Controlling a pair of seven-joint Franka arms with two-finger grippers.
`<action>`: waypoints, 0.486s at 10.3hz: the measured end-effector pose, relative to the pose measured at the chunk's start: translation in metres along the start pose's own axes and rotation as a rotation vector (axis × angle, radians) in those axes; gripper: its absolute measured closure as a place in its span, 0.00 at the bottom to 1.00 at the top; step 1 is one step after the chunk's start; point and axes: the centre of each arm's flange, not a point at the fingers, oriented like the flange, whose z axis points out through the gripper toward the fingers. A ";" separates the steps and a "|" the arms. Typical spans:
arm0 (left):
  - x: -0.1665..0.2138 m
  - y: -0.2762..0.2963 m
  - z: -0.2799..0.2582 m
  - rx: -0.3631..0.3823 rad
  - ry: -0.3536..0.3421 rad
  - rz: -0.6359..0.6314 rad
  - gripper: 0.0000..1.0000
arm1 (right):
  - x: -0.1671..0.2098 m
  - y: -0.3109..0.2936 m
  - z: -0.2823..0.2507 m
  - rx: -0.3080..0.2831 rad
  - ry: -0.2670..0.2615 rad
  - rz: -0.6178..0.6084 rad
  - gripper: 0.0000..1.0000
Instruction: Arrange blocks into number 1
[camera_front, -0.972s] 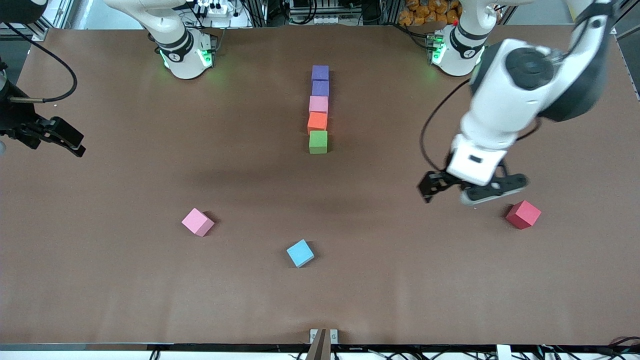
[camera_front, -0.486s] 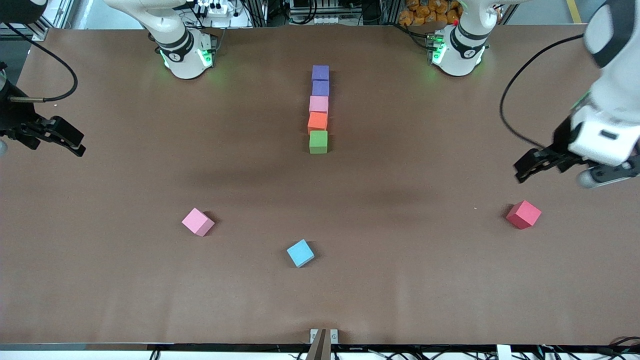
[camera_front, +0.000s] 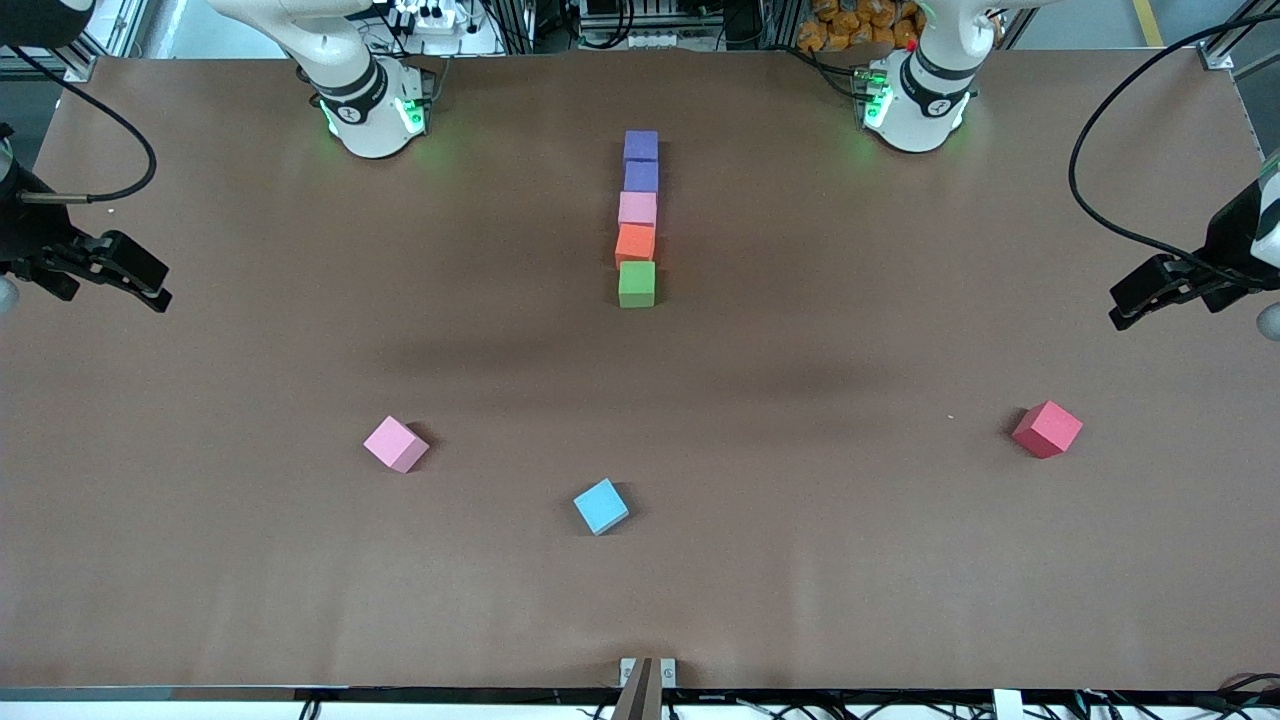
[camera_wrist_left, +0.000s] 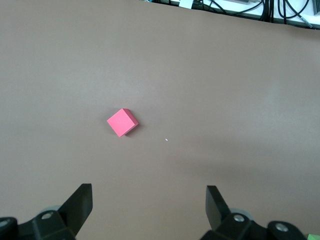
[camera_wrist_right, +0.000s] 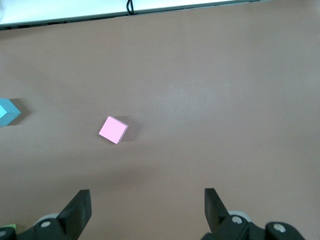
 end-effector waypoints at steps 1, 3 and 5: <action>-0.002 -0.002 -0.003 -0.004 -0.004 -0.005 0.00 | 0.000 0.000 0.000 0.000 0.000 0.000 0.00; -0.005 -0.004 -0.004 -0.012 -0.022 -0.006 0.00 | 0.000 0.000 0.000 0.000 0.000 0.000 0.00; -0.008 0.000 -0.004 -0.019 -0.037 0.010 0.00 | 0.000 0.000 0.000 0.000 0.000 0.000 0.00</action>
